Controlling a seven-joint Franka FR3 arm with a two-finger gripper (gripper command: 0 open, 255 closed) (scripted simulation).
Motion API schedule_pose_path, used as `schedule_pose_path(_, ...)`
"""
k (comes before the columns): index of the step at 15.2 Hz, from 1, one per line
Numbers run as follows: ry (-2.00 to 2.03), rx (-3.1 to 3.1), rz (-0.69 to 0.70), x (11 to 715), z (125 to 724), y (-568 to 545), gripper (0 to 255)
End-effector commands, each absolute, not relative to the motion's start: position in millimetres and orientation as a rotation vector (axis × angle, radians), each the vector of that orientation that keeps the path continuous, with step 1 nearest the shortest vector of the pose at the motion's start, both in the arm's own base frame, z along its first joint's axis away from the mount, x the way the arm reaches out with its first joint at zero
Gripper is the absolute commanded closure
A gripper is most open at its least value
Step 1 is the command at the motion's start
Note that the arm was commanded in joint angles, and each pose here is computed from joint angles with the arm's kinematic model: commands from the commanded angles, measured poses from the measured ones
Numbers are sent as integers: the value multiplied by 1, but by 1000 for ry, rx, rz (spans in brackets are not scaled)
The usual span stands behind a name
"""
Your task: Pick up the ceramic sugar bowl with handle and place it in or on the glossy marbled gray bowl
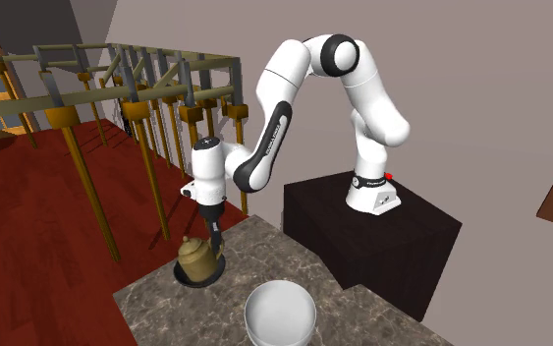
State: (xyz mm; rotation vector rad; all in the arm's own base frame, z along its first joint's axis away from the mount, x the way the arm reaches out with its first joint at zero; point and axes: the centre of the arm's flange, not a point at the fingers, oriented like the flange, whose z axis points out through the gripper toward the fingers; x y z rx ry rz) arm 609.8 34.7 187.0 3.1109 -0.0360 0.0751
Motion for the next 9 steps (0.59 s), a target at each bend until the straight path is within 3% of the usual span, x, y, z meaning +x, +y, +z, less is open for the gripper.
schedule_pose_path(1,-36,3111,76,610,187,35,0)
schedule_pose_path(4,-36,3111,76,610,187,35,0)
schedule_pose_path(9,-36,3111,76,607,237,36,0)
